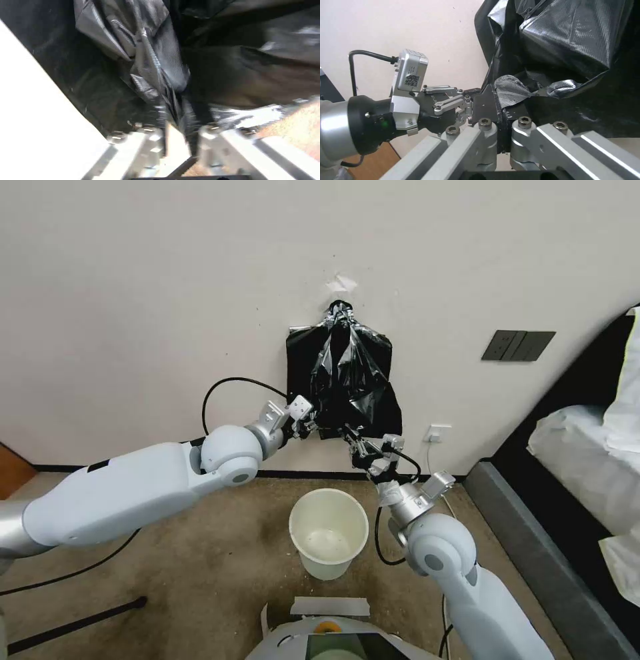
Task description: Place a trash bag onto the trash bin.
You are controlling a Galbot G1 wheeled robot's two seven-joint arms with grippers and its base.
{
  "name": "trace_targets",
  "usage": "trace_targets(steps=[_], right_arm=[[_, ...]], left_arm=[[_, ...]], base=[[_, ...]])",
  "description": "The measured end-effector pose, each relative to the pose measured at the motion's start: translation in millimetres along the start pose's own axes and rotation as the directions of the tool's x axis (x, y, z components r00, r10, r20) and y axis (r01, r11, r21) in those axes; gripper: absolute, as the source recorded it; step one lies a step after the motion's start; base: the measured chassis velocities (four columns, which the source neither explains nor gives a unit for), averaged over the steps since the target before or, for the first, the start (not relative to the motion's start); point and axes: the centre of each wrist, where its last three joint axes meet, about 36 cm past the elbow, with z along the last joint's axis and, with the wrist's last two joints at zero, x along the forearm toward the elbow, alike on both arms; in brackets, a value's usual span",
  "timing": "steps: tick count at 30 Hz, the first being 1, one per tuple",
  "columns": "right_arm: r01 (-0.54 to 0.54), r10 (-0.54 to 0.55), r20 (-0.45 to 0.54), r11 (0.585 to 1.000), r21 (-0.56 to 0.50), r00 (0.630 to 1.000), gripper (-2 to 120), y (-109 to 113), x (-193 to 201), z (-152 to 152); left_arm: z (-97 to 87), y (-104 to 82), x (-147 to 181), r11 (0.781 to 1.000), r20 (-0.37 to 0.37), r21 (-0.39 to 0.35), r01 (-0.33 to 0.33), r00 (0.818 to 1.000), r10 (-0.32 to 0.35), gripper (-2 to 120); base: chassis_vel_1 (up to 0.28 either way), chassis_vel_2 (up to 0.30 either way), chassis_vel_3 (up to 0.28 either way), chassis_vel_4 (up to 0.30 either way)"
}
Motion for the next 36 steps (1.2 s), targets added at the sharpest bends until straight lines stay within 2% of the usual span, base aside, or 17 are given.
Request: trace_targets(steps=[6,10,12,13,15,16,19,20,23,24,27,28,30,31,33,35,36], right_arm=[[-0.002,0.002,0.006,1.0,0.001,1.0,0,0.2,2.4,-3.9],[-0.019,0.018,0.005,0.999,0.032,1.0,0,-2.1,4.5,-4.1],[-0.042,0.042,0.003,0.997,0.07,0.999,2,-5.2,7.0,-5.6],[-0.042,0.042,0.003,0.997,0.07,0.999,2,-5.2,7.0,-5.6],[-0.056,0.057,-0.005,0.992,0.111,0.998,14,-5.4,12.4,-8.3],[-0.056,0.057,-0.005,0.992,0.111,0.998,14,-5.4,12.4,-8.3],[-0.077,0.087,-0.037,0.972,0.22,0.996,28,-5.4,25.6,-9.4],[-0.077,0.087,-0.037,0.972,0.22,0.996,28,-5.4,25.6,-9.4],[-0.093,0.113,-0.041,0.935,0.341,0.993,43,-6.3,35.9,-12.1],[-0.093,0.113,-0.041,0.935,0.341,0.993,43,-6.3,35.9,-12.1],[-0.087,0.109,-0.022,0.886,0.456,0.994,57,-9.2,35.4,-18.9],[-0.087,0.109,-0.022,0.886,0.456,0.994,57,-9.2,35.4,-18.9],[-0.073,0.091,-0.005,0.835,0.546,0.996,67,-13.6,26.2,-33.3],[-0.073,0.091,-0.005,0.835,0.546,0.996,67,-13.6,26.2,-33.3],[-0.056,0.074,-0.002,0.776,0.628,0.997,80,-15.5,15.5,-50.7],[-0.042,0.066,-0.013,0.751,0.659,0.998,82,-15.8,10.4,-57.9],[-0.042,0.066,-0.013,0.751,0.659,0.998,82,-15.8,10.4,-57.9]], left_arm=[[-1.9,3.5,-2.3,0.999,0.011,0.026,0.02,1.0,-0.02,0],[-0.7,7.0,-0.2,0.996,0.065,0.083,0.03,0.997,-0.035,0],[3.1,9.3,6.1,0.991,0.116,0.133,0.032,0.992,-0.048,0],[3.1,9.3,6.1,0.991,0.116,0.133,0.032,0.992,-0.048,0],[8.1,11.2,13.4,0.986,0.151,0.162,0.038,0.987,-0.062,0],[8.1,11.2,13.4,0.986,0.151,0.162,0.038,0.987,-0.062,0],[16.3,12.2,23.3,0.982,0.196,0.185,0.039,0.978,-0.075,0],[16.3,12.2,23.3,0.982,0.196,0.185,0.039,0.978,-0.075,0],[23.8,11.5,30.4,0.978,0.231,0.206,0.023,0.97,-0.072,0],[23.8,11.5,30.4,0.978,0.231,0.206,0.023,0.97,-0.072,0],[30.5,10.9,34.9,0.977,0.267,0.212,0.008,0.962,-0.066,0],[30.5,10.9,34.9,0.977,0.267,0.212,0.008,0.962,-0.066,0],[33.8,11.0,37.7,0.976,0.292,0.216,-0.006,0.955,-0.059,0],[33.8,11.0,37.7,0.976,0.292,0.216,-0.006,0.955,-0.059,0],[33.6,9.8,39.3,0.976,0.31,0.217,-0.018,0.949,-0.052,0],[33.4,9.4,39.5,0.976,0.315,0.216,-0.021,0.948,-0.049,0],[33.4,9.4,39.5,0.976,0.315,0.216,-0.021,0.948,-0.049,0]], base=[[0.0,0.0,0.0,0.0],[0.0,0.0,0.0,0.0],[0.0,0.0,0.0,0.0],[0.0,0.0,0.0,0.0],[0.0,0.0,0.0,0.0],[0.0,0.0,0.0,0.0],[0.0,0.0,0.0,0.0],[0.0,0.0,0.0,0.0],[0.0,0.0,0.0,0.0],[0.0,0.0,0.0,0.0],[0.0,0.0,0.0,0.0],[0.0,0.0,0.0,0.0],[0.0,0.0,0.0,0.0],[0.0,0.0,0.0,0.0],[0.0,0.0,0.0,0.0],[0.0,0.0,0.0,0.0],[0.0,0.0,0.0,0.0]])
